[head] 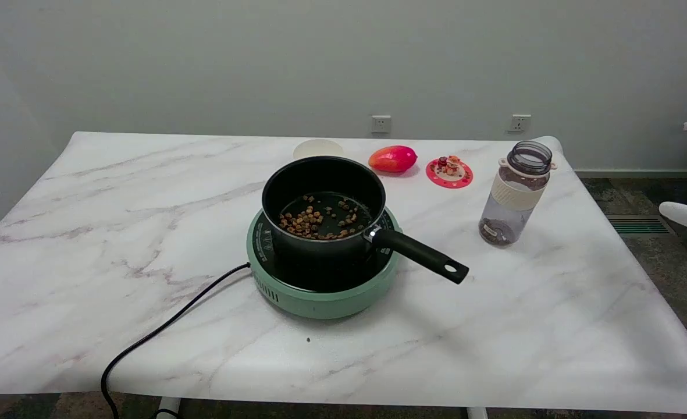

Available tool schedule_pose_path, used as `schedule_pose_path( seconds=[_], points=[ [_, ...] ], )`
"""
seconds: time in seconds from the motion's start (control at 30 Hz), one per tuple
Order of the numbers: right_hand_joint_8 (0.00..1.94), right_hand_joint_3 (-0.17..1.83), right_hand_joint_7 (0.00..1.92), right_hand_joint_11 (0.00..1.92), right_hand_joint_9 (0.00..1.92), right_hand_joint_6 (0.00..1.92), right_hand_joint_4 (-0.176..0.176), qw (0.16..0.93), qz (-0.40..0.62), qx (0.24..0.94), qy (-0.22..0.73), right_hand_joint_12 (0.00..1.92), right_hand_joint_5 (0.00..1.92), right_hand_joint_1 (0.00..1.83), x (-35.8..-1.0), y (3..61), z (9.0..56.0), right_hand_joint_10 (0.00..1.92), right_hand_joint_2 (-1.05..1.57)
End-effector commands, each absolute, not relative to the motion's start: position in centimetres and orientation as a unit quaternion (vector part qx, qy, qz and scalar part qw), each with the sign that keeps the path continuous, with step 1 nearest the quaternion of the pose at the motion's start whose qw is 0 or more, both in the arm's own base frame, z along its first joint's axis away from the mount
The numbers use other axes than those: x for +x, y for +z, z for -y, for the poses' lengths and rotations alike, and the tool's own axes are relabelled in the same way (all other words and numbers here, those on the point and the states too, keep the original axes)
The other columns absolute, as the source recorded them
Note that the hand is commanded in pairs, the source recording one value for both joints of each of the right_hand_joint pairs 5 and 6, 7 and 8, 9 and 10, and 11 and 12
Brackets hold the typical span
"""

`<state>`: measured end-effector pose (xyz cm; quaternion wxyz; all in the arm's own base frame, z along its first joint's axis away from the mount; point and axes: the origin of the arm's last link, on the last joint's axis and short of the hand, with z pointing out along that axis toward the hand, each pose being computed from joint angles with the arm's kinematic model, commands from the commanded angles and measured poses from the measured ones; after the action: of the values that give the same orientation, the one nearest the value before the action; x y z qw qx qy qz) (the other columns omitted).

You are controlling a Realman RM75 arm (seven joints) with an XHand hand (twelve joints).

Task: Pick up the bottle.

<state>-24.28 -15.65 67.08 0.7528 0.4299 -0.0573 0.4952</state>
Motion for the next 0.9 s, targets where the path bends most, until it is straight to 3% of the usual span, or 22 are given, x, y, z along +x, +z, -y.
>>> schedule_pose_path(
  seconds=[0.03, 0.43, 0.67, 0.9],
  points=[
    [0.67, 1.14, 0.67, 0.73, 0.59, 0.13, 0.000, 0.760, 0.067, 0.424, 0.488, 0.73, 0.13, 1.36, -24.6, 67.2, 15.8, 0.59, -0.58],
    [0.67, 1.15, 0.67, 0.73, 0.61, 0.15, 0.000, 0.745, 0.074, 0.430, 0.503, 0.73, 0.15, 1.36, -24.9, 66.3, 15.1, 0.61, -0.62],
    [0.53, 1.25, 0.53, 0.68, 0.57, 0.14, 0.000, 0.690, 0.158, 0.459, 0.537, 0.68, 0.14, 1.34, -26.2, 63.9, 17.6, 0.57, -0.86],
    [0.49, 1.16, 0.49, 0.65, 0.54, 0.08, 0.000, 0.656, 0.214, 0.478, 0.544, 0.65, 0.08, 1.33, -26.7, 61.2, 20.6, 0.54, -0.92]
  ],
)
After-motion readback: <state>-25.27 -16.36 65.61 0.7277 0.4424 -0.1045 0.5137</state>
